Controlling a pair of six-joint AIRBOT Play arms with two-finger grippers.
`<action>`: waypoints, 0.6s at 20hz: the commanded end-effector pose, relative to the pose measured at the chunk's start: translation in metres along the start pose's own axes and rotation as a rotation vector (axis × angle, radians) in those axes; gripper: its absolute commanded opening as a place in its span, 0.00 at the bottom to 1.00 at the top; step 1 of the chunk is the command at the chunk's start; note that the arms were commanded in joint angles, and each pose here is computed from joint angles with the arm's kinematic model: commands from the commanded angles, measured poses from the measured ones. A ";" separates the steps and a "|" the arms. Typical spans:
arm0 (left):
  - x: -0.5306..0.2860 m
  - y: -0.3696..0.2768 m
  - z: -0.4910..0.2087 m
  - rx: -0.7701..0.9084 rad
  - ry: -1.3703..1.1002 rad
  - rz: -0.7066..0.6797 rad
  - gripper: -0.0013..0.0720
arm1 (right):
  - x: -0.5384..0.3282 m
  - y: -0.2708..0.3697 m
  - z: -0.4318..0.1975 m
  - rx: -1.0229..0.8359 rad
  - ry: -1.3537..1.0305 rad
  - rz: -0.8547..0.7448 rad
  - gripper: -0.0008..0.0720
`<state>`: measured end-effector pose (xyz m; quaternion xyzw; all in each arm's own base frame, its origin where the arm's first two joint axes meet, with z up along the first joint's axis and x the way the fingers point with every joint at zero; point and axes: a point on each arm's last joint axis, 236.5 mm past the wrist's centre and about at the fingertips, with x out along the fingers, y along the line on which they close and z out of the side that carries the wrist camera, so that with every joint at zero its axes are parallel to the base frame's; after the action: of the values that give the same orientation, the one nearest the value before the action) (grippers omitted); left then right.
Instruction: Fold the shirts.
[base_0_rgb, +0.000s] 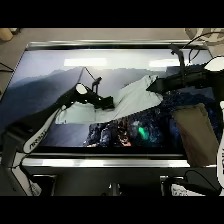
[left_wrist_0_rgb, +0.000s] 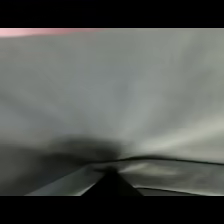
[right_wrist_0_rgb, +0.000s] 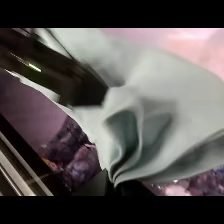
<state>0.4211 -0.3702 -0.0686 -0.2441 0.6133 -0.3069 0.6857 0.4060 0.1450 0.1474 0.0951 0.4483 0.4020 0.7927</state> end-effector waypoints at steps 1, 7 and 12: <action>0.050 -0.036 -0.011 -0.133 -0.009 -0.163 0.06 | -0.031 0.042 0.021 -0.043 -0.112 -0.005 0.04; -0.061 -0.056 0.078 0.040 -0.315 -0.194 0.06 | -0.013 0.049 0.058 -0.021 -0.241 0.015 0.04; -0.291 -0.048 0.133 0.193 -0.692 -0.061 0.06 | 0.114 0.090 0.070 0.001 -0.224 0.167 0.04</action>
<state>0.5205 -0.2845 0.1049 -0.3204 0.3893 -0.3164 0.8035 0.4307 0.2410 0.1817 0.1479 0.3605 0.4345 0.8120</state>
